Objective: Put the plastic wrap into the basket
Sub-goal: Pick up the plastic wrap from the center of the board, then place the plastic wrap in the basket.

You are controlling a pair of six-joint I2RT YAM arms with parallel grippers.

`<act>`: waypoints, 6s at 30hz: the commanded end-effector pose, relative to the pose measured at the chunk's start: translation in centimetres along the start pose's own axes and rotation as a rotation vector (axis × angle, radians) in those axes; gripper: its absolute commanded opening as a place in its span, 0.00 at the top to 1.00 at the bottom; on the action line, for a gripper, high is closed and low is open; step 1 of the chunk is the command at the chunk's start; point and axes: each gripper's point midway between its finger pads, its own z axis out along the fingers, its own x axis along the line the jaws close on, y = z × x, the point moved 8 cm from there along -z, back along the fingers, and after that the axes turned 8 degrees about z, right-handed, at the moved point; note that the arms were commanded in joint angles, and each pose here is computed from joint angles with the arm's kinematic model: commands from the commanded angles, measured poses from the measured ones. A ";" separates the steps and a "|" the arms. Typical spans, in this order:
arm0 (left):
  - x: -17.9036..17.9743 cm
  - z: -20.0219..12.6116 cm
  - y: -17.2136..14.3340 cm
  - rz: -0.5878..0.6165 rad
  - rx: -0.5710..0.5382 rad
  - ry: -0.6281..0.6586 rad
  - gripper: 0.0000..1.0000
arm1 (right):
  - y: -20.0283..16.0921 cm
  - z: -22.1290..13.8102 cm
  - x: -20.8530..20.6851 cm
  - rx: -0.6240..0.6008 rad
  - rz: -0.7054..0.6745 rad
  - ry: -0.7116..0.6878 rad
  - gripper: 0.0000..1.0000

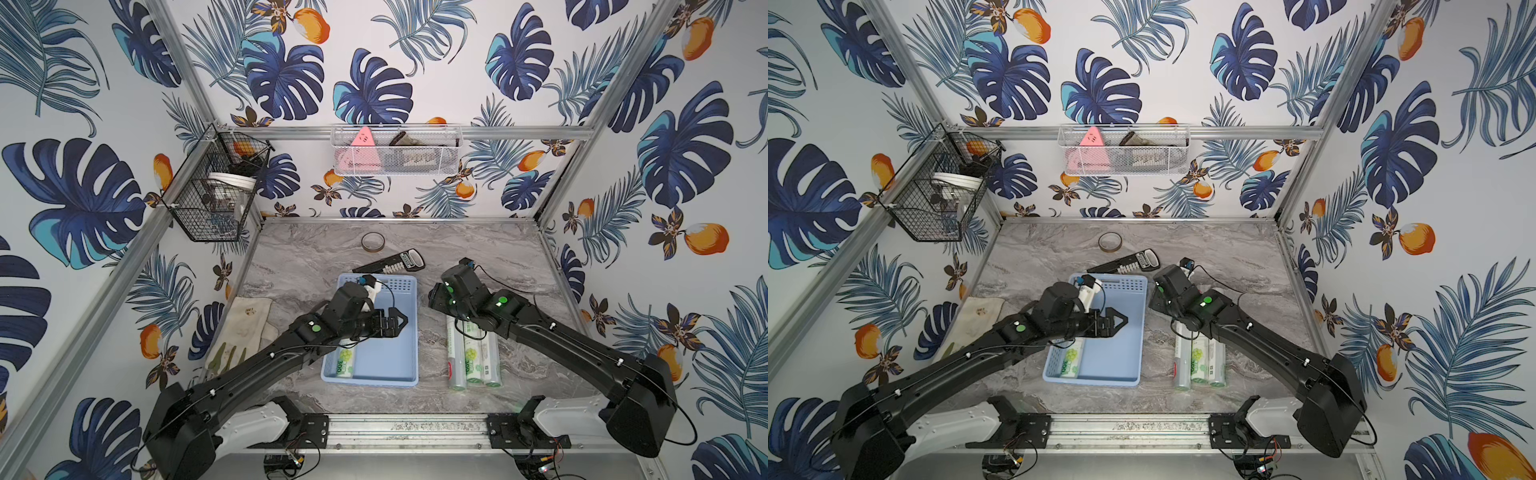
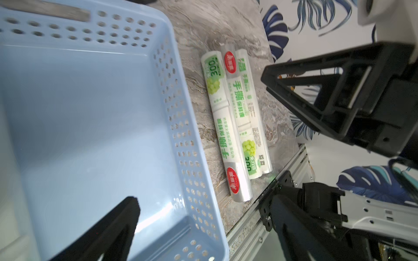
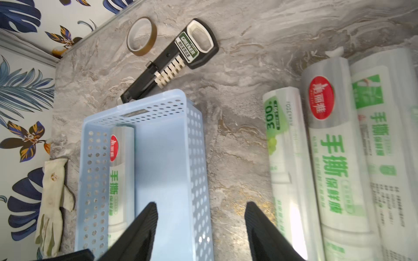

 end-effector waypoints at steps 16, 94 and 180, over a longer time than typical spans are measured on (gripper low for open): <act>-6.7 8.3 -0.6 0.185 0.016 0.114 0.01 | -1.1 2.1 -7.0 0.201 -0.040 -0.192 0.35; -4.9 6.1 -0.8 0.153 -0.069 0.217 0.01 | -5.0 8.7 -6.5 0.340 -0.161 -0.308 0.55; 7.2 -7.4 -1.1 -0.079 -0.308 0.548 0.01 | -12.5 14.7 10.4 0.487 -0.113 0.096 0.60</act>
